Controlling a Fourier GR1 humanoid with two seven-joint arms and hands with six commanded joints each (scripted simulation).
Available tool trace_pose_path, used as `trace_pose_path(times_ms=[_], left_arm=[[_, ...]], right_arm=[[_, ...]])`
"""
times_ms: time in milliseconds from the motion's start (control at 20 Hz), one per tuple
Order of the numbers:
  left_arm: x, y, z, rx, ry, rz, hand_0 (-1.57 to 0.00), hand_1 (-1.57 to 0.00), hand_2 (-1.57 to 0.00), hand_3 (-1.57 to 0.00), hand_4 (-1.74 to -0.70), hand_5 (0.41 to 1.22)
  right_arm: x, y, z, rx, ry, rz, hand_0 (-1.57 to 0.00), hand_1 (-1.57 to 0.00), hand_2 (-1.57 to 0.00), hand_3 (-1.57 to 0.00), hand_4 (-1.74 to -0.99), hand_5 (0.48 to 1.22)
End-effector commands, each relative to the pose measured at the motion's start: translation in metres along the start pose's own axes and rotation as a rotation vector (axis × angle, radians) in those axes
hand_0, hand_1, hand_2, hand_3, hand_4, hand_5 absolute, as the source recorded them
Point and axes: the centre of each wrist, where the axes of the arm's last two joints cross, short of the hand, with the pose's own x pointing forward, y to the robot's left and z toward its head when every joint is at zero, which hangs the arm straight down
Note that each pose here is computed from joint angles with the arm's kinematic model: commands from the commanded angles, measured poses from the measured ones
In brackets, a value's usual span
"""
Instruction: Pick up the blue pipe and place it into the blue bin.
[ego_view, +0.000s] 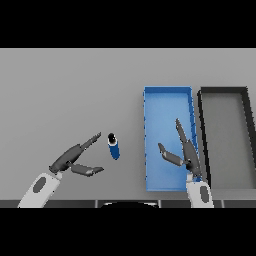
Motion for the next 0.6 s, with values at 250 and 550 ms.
trace_pose_path(times_ms=[250, 550], left_arm=[[-0.012, -0.023, -0.037, -0.029, 0.024, 0.059, 0.0, 0.0, 0.0, 0.0, -1.19, 0.467], [-0.017, -0.037, -0.07, -0.068, 0.012, 0.027, 0.0, 0.0, 0.0, 0.0, -1.13, 0.462]], right_arm=[[-0.001, -0.001, 0.004, -0.012, 0.003, -0.005, 0.0, 0.0, 0.0, 0.0, -1.223, 0.618], [-0.005, -0.008, 0.006, -0.02, 0.022, 0.004, 0.0, 0.0, 0.0, 0.0, -1.201, 0.605]])
